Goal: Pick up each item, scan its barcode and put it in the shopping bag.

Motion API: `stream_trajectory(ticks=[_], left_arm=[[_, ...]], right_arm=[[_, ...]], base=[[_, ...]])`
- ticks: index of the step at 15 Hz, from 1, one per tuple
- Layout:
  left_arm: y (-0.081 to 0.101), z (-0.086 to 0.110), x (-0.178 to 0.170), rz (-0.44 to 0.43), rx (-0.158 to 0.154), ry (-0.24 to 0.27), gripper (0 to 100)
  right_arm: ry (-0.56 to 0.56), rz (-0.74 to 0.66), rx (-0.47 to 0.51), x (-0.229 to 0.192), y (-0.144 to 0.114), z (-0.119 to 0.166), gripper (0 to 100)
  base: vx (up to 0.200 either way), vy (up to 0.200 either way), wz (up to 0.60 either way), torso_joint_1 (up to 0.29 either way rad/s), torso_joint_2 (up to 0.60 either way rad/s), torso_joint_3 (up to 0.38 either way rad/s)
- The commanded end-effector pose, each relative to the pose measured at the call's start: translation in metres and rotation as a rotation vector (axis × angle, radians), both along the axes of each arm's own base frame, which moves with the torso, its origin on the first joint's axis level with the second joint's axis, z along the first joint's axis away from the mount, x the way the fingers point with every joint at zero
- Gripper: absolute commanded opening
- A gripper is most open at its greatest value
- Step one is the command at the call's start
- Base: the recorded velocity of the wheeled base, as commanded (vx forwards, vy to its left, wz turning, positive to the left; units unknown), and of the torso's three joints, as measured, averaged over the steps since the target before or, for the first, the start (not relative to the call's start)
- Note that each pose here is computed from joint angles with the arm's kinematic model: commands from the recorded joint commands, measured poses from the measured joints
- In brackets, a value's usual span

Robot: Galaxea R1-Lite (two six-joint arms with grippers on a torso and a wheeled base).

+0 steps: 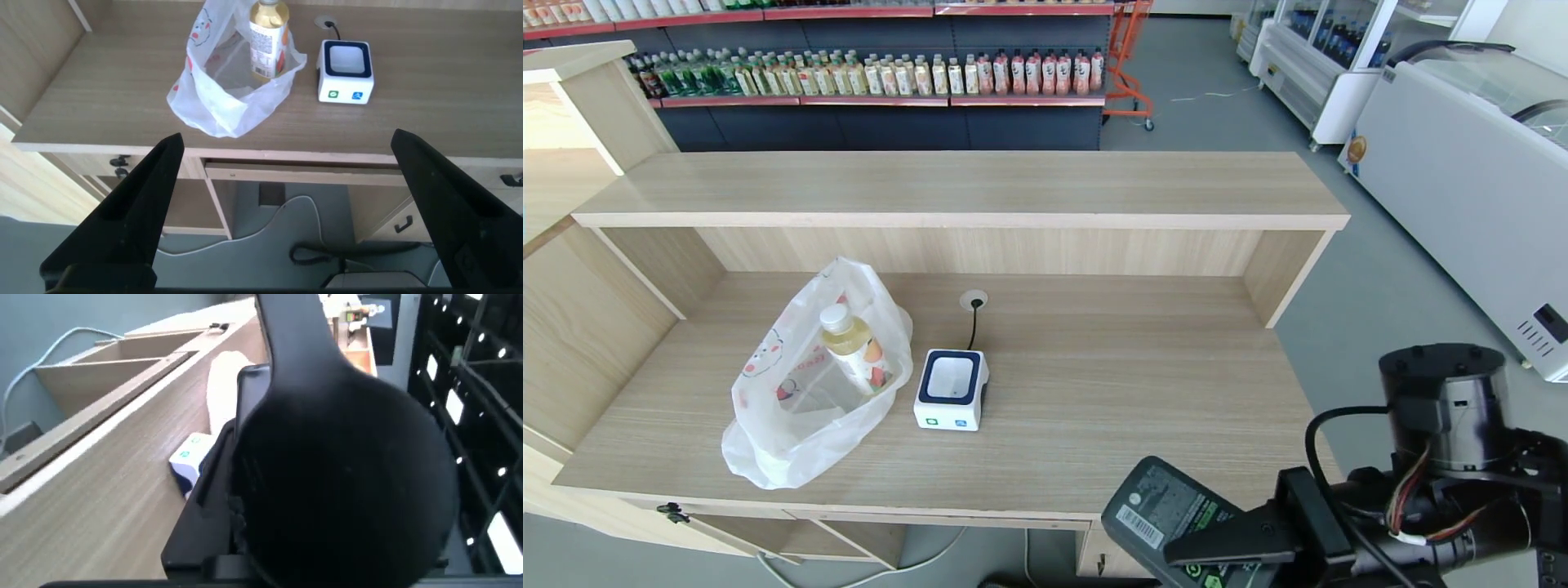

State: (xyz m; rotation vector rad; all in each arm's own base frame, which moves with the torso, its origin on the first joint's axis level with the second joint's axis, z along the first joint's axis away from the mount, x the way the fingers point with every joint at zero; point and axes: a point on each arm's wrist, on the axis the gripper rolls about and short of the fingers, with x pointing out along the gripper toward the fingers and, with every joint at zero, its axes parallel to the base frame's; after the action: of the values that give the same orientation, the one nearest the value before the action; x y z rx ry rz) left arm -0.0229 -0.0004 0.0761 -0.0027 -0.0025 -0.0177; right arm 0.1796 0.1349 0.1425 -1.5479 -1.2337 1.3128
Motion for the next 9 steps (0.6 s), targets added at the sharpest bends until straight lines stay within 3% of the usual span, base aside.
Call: stream_trajectory(ticks=[1, 2, 4, 6, 7, 9], left_arm=[[0.000, 0.000, 0.000, -0.001, 0.000, -0.001, 100], [0.000, 0.000, 0.000, 0.001, 0.000, -0.001, 100], [0.000, 0.000, 0.000, 0.001, 0.000, -0.001, 100], [0.000, 0.000, 0.000, 0.001, 0.000, -0.001, 100], [0.000, 0.000, 0.000, 0.001, 0.000, -0.001, 100], [0.000, 0.000, 0.000, 0.001, 0.000, -0.001, 100]], right_arm=[[0.223, -0.242, 0.101, -0.008, -0.042, 0.031, 0], [0.395, -0.366, 0.150, -0.007, -0.059, 0.034, 0], [0.601, -0.536, 0.253, 0.004, -0.083, 0.044, 0], [0.981, -0.709, 0.429, 0.005, -0.108, 0.051, 0], [1.250, -0.786, 0.554, 0.004, -0.113, 0.054, 0], [1.606, -0.973, 0.838, 0.008, -0.111, 0.054, 0]], base=[[0.000, 0.000, 0.00, 0.000, 0.00, 0.000], [0.000, 0.000, 0.00, 0.000, 0.00, 0.000], [0.000, 0.000, 0.00, 0.000, 0.00, 0.000], [0.000, 0.000, 0.00, 0.000, 0.00, 0.000], [0.000, 0.000, 0.00, 0.000, 0.00, 0.000], [0.000, 0.000, 0.00, 0.000, 0.00, 0.000]])
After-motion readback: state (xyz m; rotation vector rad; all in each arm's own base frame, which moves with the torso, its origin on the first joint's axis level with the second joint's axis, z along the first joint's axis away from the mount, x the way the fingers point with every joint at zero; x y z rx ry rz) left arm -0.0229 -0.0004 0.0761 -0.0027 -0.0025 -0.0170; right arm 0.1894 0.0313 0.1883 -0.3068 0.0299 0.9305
